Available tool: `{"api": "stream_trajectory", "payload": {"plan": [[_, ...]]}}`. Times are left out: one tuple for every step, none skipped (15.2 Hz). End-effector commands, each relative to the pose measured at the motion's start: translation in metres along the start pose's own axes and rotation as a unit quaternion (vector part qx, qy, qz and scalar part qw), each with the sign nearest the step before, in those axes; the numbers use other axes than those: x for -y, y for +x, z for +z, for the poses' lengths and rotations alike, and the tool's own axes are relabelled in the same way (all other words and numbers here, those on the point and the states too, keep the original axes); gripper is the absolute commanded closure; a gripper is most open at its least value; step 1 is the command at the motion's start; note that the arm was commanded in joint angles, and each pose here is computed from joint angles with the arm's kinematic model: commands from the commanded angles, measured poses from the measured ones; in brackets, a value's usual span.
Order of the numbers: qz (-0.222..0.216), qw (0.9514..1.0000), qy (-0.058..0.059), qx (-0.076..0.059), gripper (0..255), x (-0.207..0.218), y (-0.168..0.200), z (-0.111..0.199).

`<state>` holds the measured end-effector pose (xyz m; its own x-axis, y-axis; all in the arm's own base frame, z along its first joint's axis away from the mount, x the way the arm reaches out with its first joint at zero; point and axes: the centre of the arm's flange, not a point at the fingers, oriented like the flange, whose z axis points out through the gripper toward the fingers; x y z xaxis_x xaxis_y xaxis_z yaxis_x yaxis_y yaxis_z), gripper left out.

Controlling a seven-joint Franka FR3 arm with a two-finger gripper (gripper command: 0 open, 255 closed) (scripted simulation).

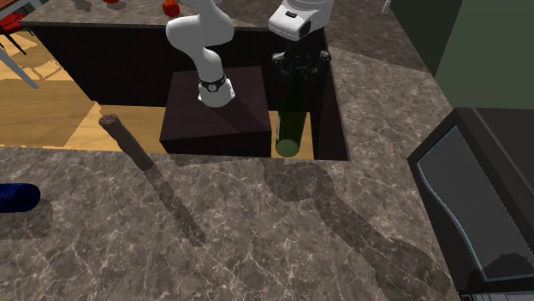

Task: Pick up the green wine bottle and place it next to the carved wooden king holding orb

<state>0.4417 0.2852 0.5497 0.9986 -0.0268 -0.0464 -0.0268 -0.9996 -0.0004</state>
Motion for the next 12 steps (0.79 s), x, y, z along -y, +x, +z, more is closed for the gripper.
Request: {"api": "stream_trajectory", "payload": {"plan": [[0.000,1.0000,0.000,0.000,255,-0.001,0.000,-0.011],[0.000,1.0000,0.000,0.000,255,-0.001,0.000,-0.017],[0.000,1.0000,0.000,0.000,255,-0.001,-0.001,-0.022],[0.000,1.0000,0.000,0.000,255,-0.001,-0.001,-0.027],[0.000,1.0000,0.000,0.000,255,-0.001,-0.001,-0.033],[0.000,1.0000,0.000,0.000,255,-0.001,-0.001,-0.038],[0.000,1.0000,0.000,0.000,255,-0.001,-0.002,-0.043],[0.000,1.0000,0.000,0.000,255,-0.001,-0.002,-0.048],[0.000,1.0000,0.000,0.000,255,-0.001,-0.002,-0.054],[0.000,1.0000,0.000,0.000,255,-0.001,-0.002,-0.059],[0.000,1.0000,0.000,0.000,255,-0.001,-0.002,-0.064],[0.000,1.0000,0.000,0.000,255,-0.001,-0.003,-0.070]]}}
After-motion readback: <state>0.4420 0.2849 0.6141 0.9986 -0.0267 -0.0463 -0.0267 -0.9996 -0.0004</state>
